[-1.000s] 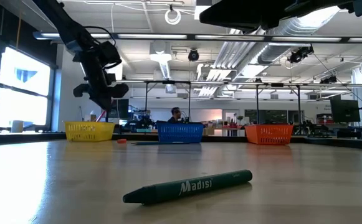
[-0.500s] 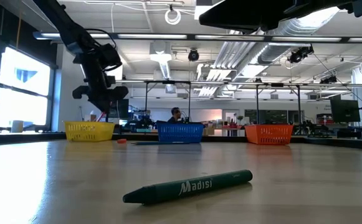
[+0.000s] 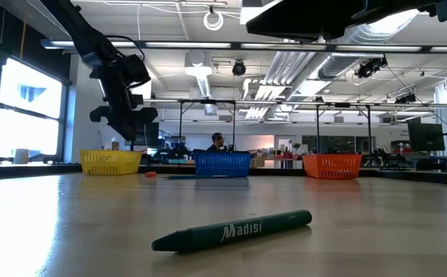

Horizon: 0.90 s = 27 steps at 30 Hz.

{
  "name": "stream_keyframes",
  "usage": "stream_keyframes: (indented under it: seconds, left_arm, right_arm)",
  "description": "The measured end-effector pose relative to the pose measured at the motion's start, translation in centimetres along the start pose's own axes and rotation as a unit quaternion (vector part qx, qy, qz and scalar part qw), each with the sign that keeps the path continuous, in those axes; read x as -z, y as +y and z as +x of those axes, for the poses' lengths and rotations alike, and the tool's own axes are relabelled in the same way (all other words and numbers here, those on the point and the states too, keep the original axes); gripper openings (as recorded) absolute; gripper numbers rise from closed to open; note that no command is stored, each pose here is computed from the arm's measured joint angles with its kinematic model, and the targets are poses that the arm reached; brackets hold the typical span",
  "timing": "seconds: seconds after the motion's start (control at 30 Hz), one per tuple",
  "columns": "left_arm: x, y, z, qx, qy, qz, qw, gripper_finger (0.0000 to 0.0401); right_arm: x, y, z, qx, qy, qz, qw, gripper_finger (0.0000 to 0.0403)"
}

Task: Sort crayons/erasers/pens/pencils in bins
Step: Put the green crayon into the blue bin

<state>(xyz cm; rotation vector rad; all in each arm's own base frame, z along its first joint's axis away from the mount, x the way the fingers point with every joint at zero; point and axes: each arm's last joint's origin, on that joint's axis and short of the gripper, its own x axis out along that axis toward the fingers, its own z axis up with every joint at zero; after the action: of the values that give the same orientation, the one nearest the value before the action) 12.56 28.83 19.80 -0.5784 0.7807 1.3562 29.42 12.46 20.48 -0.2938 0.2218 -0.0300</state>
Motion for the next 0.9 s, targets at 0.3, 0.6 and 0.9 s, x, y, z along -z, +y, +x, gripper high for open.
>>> stream_keyframes:
  seconds: [0.3, 0.6, 0.9]
  left_arm:
    - [-0.8, -0.2, -4.3, 0.022, -0.052, 0.094, 0.994, 0.0073]
    - [2.5, -3.0, -9.6, 0.160, -0.117, 0.197, 0.960, 0.0022]
    - [8.8, -7.7, -12.1, 0.304, -0.124, 0.296, 0.897, 0.0003]
  right_arm:
    - [0.0, 0.0, 0.0, 0.000, 0.000, 0.000, 1.000, 0.0000]
    - [0.0, 0.0, 0.0, 0.000, 0.000, 0.000, 1.000, 0.0000]
    - [0.0, 0.0, 0.0, 0.000, -0.001, 0.002, 1.000, 0.0000]
